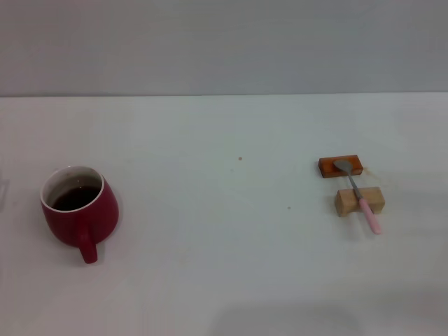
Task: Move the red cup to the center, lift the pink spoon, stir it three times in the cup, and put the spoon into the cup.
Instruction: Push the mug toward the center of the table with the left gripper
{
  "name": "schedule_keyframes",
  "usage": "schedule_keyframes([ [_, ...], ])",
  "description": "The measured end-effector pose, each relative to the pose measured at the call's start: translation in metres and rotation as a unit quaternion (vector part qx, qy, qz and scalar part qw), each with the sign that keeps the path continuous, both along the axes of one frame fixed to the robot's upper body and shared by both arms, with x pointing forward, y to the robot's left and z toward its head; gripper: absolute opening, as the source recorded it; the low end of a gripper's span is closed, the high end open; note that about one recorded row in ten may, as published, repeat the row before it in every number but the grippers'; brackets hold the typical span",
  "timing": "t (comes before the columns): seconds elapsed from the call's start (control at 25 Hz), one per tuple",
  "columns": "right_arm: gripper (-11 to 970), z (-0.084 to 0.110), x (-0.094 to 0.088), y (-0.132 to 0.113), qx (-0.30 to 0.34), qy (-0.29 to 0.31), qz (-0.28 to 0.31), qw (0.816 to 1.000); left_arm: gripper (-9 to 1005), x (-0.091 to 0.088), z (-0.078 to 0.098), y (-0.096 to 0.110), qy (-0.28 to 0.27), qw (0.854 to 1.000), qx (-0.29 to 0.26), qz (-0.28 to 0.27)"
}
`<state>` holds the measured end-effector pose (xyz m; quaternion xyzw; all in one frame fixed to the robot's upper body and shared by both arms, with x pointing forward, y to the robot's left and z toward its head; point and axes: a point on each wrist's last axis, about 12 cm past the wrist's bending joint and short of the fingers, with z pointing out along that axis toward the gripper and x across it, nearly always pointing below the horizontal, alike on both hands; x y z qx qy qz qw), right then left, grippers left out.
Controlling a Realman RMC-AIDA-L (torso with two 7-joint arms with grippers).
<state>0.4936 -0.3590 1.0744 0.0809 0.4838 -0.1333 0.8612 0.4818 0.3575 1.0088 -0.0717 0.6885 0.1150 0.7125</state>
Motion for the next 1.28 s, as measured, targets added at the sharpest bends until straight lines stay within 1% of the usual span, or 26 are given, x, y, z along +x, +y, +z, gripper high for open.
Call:
schedule_keyframes([
  [0.44,702,0.000,0.002,0.000,0.007,0.001,-0.005,1.000,844,0.004,0.002,-0.002,-0.006,1.000,-0.003,-0.002],
  [0.52,702,0.000,0.002,0.000,0.010,0.002,-0.007,1.000,844,0.007,0.003,-0.002,-0.004,1.000,-0.003,-0.004],
  [0.68,702,-0.001,0.003,0.000,0.012,0.003,-0.007,1.000,843,0.008,-0.001,0.001,0.018,1.000,0.001,-0.004],
  [0.84,702,-0.001,0.002,-0.001,0.015,0.002,-0.013,1.000,842,0.005,-0.004,0.004,0.028,1.000,0.007,-0.001],
  [0.88,702,-0.001,0.002,-0.002,0.017,0.001,-0.015,1.000,842,0.001,-0.007,0.007,0.041,0.999,0.023,0.003],
  [0.96,702,-0.001,0.002,-0.002,0.017,0.001,-0.015,1.000,842,-0.001,-0.008,0.008,0.048,0.998,0.033,0.005],
  [1.08,702,0.000,0.003,-0.002,0.017,0.000,-0.015,1.000,771,-0.007,-0.013,0.011,0.072,0.996,0.060,0.007],
  [1.12,702,0.000,0.003,-0.002,0.017,0.000,-0.015,1.000,748,-0.007,-0.013,0.011,0.072,0.996,0.060,0.007],
  [1.2,702,0.000,0.003,-0.002,0.017,0.000,-0.015,1.000,701,-0.009,-0.015,0.011,0.084,0.993,0.080,0.003],
  [1.24,702,0.000,0.003,-0.002,0.016,0.000,-0.015,1.000,678,-0.010,-0.016,0.011,0.090,0.992,0.094,-0.001],
  [1.28,702,0.000,0.002,-0.003,0.015,0.001,-0.016,1.000,654,-0.013,-0.019,0.007,0.103,0.986,0.129,-0.021],
])
